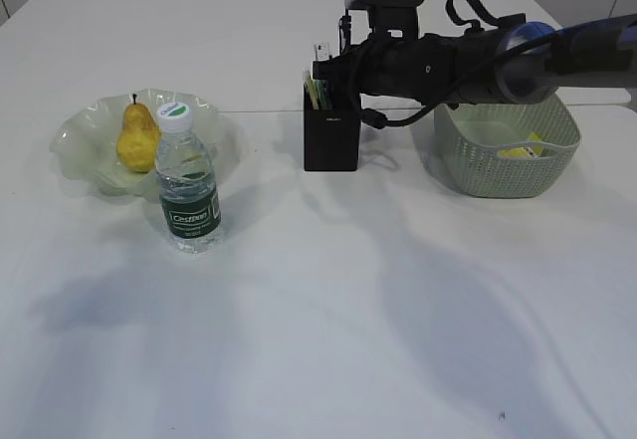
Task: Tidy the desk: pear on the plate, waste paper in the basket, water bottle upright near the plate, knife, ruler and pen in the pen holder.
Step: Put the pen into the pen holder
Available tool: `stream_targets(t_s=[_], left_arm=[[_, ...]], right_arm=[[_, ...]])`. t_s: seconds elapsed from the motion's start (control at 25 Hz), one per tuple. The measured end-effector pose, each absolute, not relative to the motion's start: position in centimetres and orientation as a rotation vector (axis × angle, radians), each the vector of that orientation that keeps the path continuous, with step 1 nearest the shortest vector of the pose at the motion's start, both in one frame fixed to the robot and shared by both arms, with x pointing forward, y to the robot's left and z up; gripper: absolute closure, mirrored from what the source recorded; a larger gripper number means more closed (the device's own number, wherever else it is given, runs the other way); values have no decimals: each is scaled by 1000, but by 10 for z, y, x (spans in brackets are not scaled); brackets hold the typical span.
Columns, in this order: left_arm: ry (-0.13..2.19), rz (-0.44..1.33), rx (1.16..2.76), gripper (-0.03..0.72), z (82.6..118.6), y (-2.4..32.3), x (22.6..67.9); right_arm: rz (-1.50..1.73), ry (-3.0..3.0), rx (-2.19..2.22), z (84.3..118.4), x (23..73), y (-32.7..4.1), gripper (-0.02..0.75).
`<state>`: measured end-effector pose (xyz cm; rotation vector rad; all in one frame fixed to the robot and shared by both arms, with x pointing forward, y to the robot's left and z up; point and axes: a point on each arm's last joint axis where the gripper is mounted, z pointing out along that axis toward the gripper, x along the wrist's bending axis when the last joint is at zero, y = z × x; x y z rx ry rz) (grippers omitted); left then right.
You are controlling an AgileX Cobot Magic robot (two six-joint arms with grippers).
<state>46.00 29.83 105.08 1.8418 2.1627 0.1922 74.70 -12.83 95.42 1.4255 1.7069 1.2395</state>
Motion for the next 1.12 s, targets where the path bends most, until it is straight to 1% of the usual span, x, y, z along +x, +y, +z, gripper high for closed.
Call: stream_targets(t_s=[0.24, 0.4, 0.48, 0.68, 0.76, 0.92, 1.12], left_arm=[[2169, 181, 1848, 223, 1051, 298, 459], [2173, 175, 1852, 223, 1050, 298, 458], [2174, 173, 1853, 223, 1050, 298, 458], [2175, 170, 1855, 223, 1050, 298, 458], [2176, 169, 1856, 223, 1050, 298, 458], [2176, 169, 1856, 223, 1050, 298, 458], [2176, 169, 1856, 223, 1050, 298, 458]], right_arm=[[1197, 1767, 1463, 949, 744, -128, 652], [1182, 1787, 1475, 947, 743, -128, 621], [1178, 1793, 1478, 946, 743, -128, 584], [1179, 1792, 1481, 946, 743, -128, 440], [1181, 1790, 1489, 946, 743, -128, 416], [1156, 1831, 1517, 949, 739, -128, 403], [1116, 1905, 1549, 969, 729, -128, 401]])
